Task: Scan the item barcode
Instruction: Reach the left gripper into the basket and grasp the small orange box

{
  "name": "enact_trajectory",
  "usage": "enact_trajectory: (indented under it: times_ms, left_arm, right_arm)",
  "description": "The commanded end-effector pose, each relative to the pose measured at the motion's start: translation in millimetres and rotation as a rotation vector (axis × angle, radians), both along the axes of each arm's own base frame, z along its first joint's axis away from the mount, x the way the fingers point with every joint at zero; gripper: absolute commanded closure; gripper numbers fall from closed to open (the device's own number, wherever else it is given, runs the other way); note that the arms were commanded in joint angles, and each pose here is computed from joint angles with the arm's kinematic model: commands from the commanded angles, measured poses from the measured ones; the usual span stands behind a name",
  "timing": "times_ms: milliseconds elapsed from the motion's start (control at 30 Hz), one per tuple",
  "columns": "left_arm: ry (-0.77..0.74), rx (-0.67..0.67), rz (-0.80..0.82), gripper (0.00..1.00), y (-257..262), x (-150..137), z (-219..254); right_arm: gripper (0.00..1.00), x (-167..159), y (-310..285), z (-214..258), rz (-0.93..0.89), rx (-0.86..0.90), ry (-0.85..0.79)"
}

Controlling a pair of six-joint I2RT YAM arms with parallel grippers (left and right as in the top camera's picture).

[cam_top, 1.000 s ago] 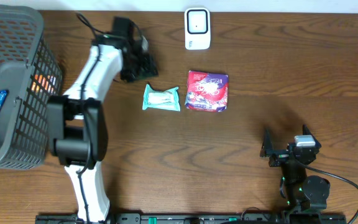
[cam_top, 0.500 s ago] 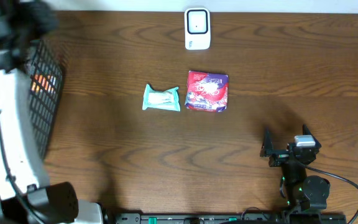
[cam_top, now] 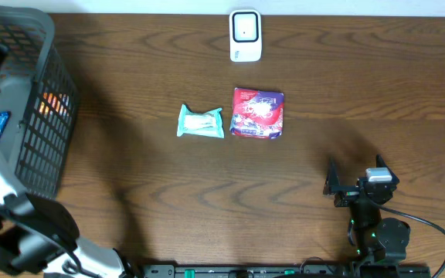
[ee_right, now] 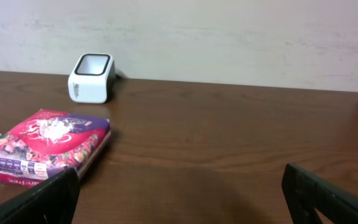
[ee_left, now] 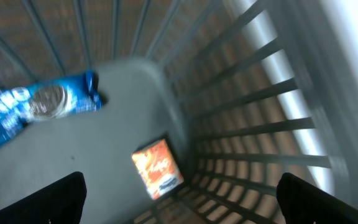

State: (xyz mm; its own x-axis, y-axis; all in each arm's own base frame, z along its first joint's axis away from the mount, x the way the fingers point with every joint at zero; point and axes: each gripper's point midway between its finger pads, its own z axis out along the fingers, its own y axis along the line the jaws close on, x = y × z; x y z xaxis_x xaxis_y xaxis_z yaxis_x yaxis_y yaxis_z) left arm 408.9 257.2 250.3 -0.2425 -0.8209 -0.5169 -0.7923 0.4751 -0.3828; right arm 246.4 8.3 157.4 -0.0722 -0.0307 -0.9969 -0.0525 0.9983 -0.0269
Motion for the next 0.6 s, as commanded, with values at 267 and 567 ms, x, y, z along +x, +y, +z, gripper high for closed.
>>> enact_trajectory:
  times_ms: [267,567]
  left_arm:
    - [0.234,-0.191,-0.002,0.01,-0.9,11.9,-129.0]
    - [0.228,-0.409,-0.099,0.22,-31.9,31.2,-183.6]
  right_arm:
    - [0.01,-0.1,1.2,-1.2,0.006,-0.007,0.003]
    - [0.01,-0.1,1.2,-1.2,0.006,-0.007,0.003]
